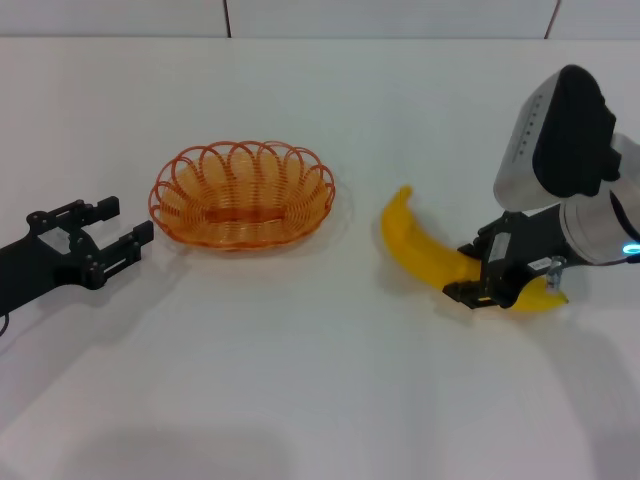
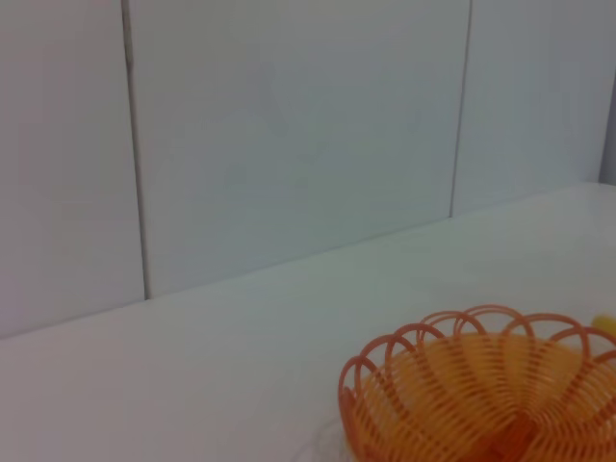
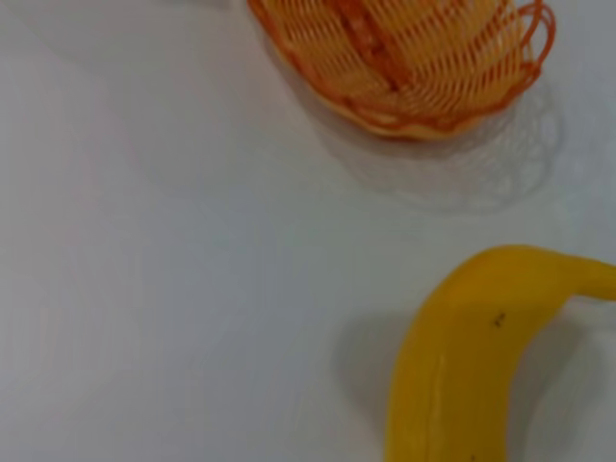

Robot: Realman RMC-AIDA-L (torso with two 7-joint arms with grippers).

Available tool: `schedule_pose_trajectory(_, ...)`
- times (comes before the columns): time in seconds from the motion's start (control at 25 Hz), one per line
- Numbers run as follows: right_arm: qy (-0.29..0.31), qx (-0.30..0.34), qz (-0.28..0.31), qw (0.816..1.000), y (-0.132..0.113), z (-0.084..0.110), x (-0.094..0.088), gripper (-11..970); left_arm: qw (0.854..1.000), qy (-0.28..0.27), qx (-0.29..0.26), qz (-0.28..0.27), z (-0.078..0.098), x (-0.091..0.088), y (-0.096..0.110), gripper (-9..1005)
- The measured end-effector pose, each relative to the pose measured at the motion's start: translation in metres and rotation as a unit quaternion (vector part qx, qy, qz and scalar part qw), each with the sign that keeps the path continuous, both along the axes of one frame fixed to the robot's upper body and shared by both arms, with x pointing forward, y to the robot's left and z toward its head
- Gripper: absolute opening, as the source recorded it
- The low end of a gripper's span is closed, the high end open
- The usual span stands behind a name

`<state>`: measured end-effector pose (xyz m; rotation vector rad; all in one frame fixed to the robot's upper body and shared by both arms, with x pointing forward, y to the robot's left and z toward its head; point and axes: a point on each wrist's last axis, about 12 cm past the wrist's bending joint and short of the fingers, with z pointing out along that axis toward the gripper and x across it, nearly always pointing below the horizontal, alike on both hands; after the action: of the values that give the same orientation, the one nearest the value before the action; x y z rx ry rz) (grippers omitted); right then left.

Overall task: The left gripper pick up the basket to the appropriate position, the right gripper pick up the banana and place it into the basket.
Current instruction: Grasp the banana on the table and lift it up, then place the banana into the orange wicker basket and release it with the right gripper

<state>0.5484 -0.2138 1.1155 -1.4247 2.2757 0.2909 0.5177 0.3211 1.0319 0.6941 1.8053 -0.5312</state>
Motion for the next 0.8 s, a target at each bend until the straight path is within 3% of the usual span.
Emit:
schedule_pose_trajectory(0.16,-0.023,0.003,0.011,1.0,0.004,0.01,0.002,487,1.0,0.0,0.0,0.0,0.0,0.0,0.0,580)
schedule_pose_trajectory(0.4,-0.089,0.025,0.027,0.995,0.017,0.023,0.01,498,1.0,0.0,0.0,0.0,0.0,0.0,0.0,580)
schedule_pose_trajectory(0.8,-0.159,0.054,0.085,0.982,0.059,0.025,0.011,516,1.0,0.001,0.001,0.002,0.0,0.001,0.0,580)
